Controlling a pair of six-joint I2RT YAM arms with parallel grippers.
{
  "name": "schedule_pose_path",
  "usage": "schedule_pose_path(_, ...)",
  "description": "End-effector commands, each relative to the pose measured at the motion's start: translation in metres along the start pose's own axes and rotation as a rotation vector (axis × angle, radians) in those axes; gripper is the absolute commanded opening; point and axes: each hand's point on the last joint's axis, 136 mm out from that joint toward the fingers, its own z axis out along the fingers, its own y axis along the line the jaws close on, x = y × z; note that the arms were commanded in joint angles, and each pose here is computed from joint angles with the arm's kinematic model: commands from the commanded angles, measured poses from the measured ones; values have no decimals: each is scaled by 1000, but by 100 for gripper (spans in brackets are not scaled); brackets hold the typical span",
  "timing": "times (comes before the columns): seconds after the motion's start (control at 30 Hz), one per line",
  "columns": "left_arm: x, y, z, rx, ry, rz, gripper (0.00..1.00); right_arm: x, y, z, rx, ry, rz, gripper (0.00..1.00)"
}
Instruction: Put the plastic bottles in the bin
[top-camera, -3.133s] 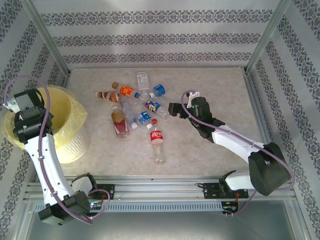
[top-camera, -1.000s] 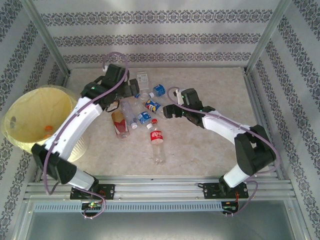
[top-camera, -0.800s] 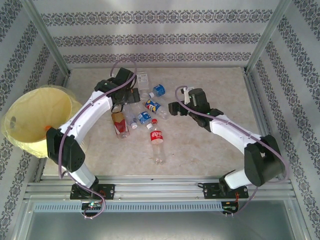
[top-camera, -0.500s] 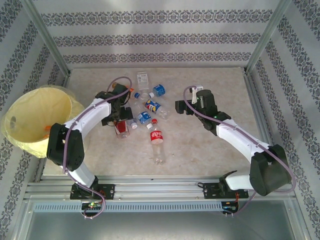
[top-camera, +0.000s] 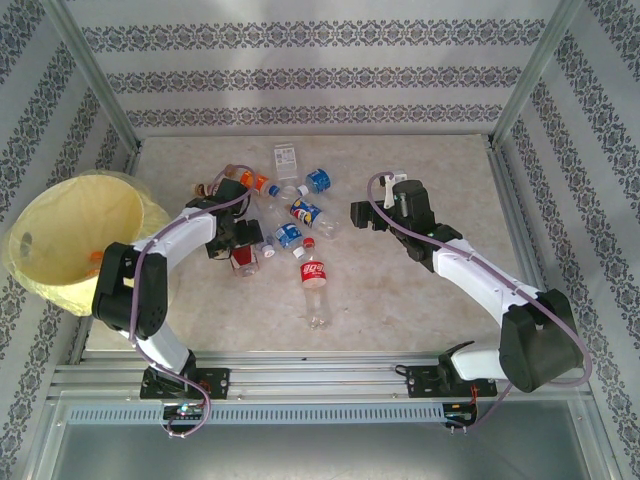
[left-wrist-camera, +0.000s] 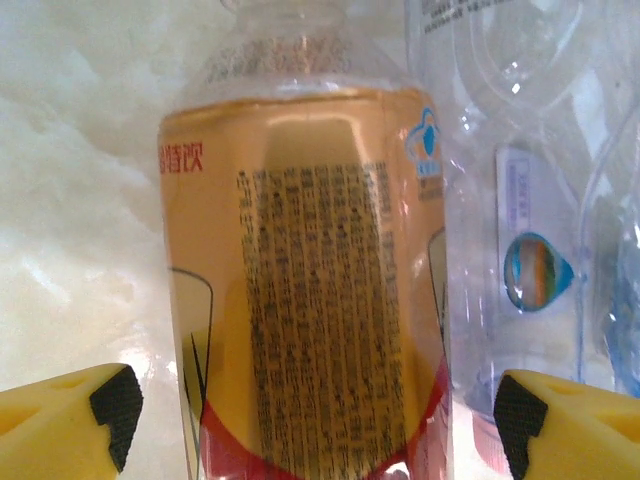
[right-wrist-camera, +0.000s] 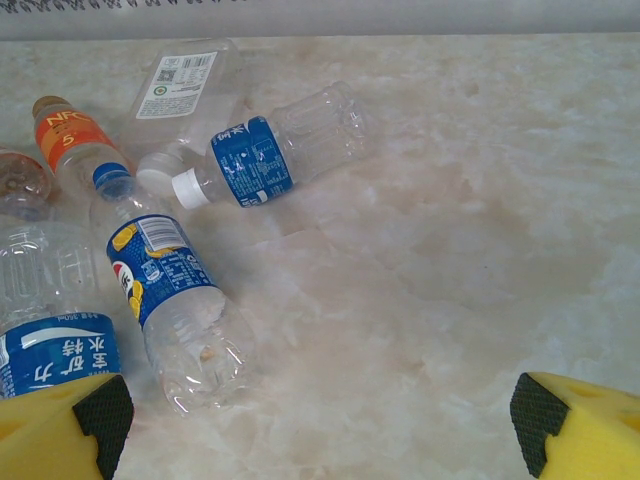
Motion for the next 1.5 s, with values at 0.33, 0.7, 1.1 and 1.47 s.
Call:
schedule_pose_path(0.33, -2, 4, 25, -2, -11, 67, 87, 0, -2, 5, 7, 5, 14, 98)
schedule_pose_path(0.7, -19, 1, -6, 7, -88, 91, 64, -7, -1, 0, 4, -21, 11, 98)
schedule_pose_path(1.1, -63, -39, -138, 235, -341, 125, 59, -20, 4, -11, -23, -98, 30, 98)
schedule_pose_path(1.47, -110, -23, -282, 166, -657, 155, 59, -29, 7, -20, -41, -153, 43, 98)
